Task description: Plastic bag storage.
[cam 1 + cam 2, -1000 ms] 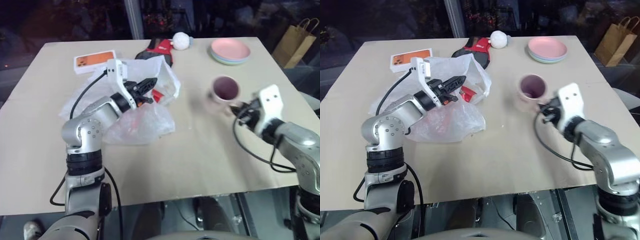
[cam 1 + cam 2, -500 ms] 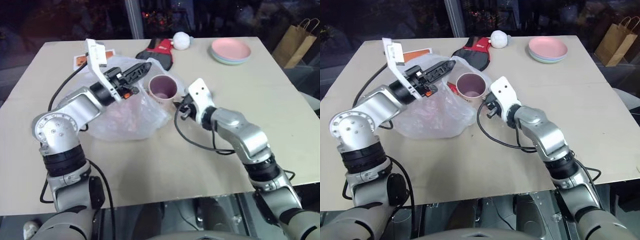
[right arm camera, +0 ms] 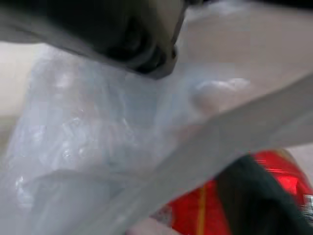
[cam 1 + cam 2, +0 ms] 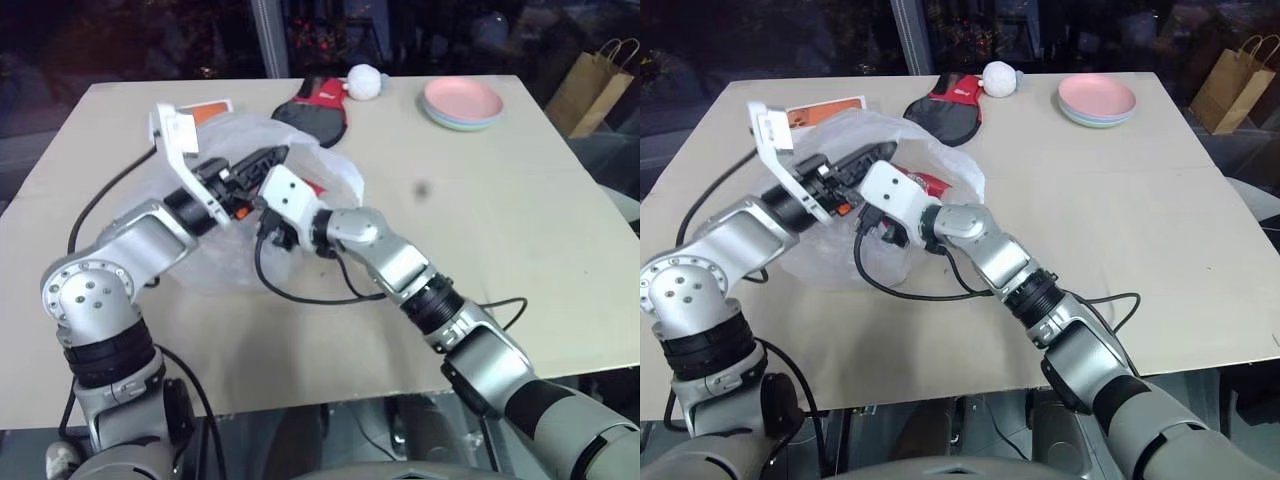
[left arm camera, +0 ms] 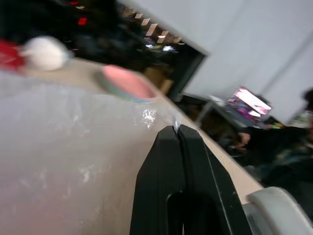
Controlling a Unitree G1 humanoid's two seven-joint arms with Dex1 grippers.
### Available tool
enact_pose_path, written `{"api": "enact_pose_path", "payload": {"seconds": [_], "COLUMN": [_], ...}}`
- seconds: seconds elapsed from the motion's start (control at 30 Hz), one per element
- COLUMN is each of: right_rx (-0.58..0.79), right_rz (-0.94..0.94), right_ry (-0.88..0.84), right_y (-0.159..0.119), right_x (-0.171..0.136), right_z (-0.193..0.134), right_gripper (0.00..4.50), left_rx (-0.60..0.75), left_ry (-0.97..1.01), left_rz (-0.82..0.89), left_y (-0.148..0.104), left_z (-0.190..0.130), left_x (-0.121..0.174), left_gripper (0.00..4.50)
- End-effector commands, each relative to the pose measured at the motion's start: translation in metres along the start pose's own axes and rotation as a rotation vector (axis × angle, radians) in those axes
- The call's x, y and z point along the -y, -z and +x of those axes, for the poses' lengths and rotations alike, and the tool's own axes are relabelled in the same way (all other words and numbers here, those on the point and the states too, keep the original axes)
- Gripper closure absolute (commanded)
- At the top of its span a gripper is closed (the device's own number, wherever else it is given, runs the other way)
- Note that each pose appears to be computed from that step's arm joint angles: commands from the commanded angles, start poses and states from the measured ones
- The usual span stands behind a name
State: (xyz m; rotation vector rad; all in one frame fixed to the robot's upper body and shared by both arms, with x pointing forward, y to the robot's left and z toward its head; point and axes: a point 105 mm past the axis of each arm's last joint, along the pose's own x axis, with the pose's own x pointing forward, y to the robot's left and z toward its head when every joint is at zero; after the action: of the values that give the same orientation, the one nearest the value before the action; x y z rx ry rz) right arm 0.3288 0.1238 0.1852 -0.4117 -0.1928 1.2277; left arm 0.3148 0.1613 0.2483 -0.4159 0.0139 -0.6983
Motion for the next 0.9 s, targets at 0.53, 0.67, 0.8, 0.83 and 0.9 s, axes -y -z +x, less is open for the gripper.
{"api": "enact_pose_path", "payload": {"seconds": [0.53, 0.67, 0.8, 0.83, 0.9], "right_rx": [-0.065, -0.161, -0.209, -0.215, -0.2], "right_rz": [0.081, 0.168, 0.251, 0.254, 0.266], "right_ry": [0.354, 0.475, 0.503, 0.508, 0.508], "right_y": [0.004, 0.03, 0.056, 0.06, 0.061], "right_x": [0.06, 0.085, 0.105, 0.108, 0.114], "right_z": [-0.128, -0.116, -0.099, -0.098, -0.097], "right_gripper": [0.22, 0.22, 0.22, 0.71, 1.3], "left_rx": [0.058, 0.04, 0.029, 0.027, 0.024], "left_ry": [-0.032, -0.008, 0.007, 0.008, 0.011], "left_rz": [0.014, 0.036, 0.049, 0.053, 0.059], "left_y": [-0.007, -0.005, -0.004, -0.004, -0.004], "left_z": [-0.005, -0.004, -0.004, -0.005, -0.005], "left_x": [-0.007, -0.002, 0.001, 0.001, 0.002], "left_gripper": [4.5, 4.5, 4.5, 4.5, 4.5]}}
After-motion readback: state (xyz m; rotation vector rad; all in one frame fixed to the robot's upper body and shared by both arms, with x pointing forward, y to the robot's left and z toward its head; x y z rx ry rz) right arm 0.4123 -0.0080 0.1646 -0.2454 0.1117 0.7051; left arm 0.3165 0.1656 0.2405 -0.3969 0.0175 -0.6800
